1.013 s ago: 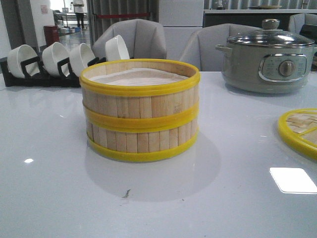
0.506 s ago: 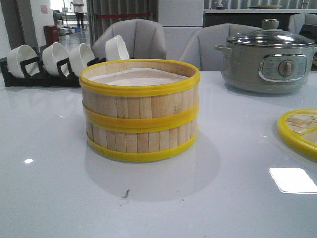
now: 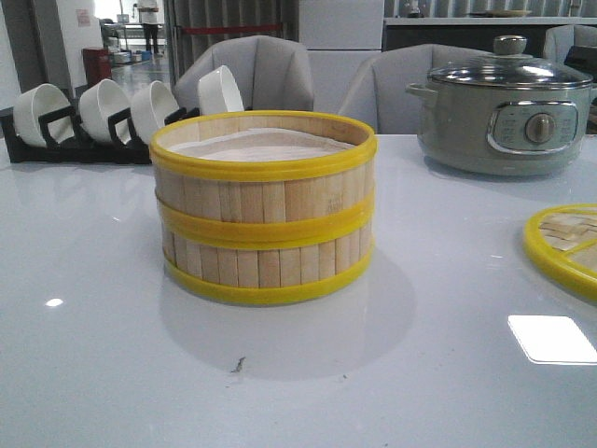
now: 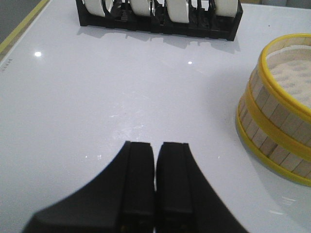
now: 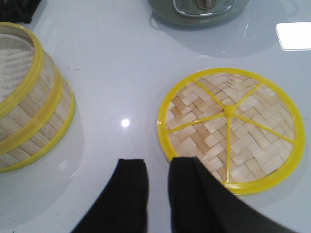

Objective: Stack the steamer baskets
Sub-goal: 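Move the right gripper down onto the yellow-rimmed bamboo lid's centre knob, then lift the lid with the right gripper and carry it over the stack, then lower the lid onto the top basket and open the right gripper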

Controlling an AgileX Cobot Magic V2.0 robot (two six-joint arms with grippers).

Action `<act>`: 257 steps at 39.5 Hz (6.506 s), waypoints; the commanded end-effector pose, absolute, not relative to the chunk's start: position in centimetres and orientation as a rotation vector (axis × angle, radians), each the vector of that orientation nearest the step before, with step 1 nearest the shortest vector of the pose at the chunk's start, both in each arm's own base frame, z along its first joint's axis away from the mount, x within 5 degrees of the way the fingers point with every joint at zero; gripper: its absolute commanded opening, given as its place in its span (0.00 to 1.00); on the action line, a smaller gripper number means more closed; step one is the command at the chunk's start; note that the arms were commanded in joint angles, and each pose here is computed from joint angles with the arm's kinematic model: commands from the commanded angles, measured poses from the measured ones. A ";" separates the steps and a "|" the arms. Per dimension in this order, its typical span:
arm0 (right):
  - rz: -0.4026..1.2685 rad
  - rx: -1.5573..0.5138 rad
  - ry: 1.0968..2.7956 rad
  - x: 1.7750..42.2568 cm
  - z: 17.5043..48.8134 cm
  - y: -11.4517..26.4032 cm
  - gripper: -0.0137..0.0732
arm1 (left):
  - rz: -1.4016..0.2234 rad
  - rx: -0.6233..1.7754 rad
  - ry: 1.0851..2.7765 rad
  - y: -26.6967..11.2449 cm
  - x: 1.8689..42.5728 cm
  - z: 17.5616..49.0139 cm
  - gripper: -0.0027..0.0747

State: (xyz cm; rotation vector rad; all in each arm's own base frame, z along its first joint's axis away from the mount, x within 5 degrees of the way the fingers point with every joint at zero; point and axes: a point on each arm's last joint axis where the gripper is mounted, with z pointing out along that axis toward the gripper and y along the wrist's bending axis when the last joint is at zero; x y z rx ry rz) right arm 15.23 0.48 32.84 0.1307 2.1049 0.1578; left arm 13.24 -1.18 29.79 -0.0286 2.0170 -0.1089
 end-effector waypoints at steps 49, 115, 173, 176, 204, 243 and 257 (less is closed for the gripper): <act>-0.071 0.254 2.435 35.8 25.3 -6.7 0.51 | -0.138 -0.025 1.908 -1.4 13.5 31.4 0.14; -0.038 0.284 2.531 36.9 22.3 -6.7 0.51 | -0.138 -0.025 1.908 -1.4 13.5 31.4 0.14; -0.011 0.167 2.382 37.3 29.5 -3.6 0.21 | -0.138 -0.025 1.908 -1.4 13.5 31.4 0.14; 0.004 0.129 2.362 37.4 31.4 -2.5 0.21 | -0.138 -0.025 1.908 -1.4 13.5 31.4 0.14; 0.290 -0.475 2.199 37.6 42.0 18.6 0.21 | -0.138 -0.025 1.908 -1.4 13.5 31.4 0.14; 0.314 -0.621 2.294 39.7 37.7 25.0 0.21 | -0.138 -0.025 1.908 -1.4 13.5 31.4 0.14; 0.321 -0.620 2.299 39.8 37.5 25.1 0.21 | -0.138 -0.025 1.908 -1.4 13.5 31.4 0.14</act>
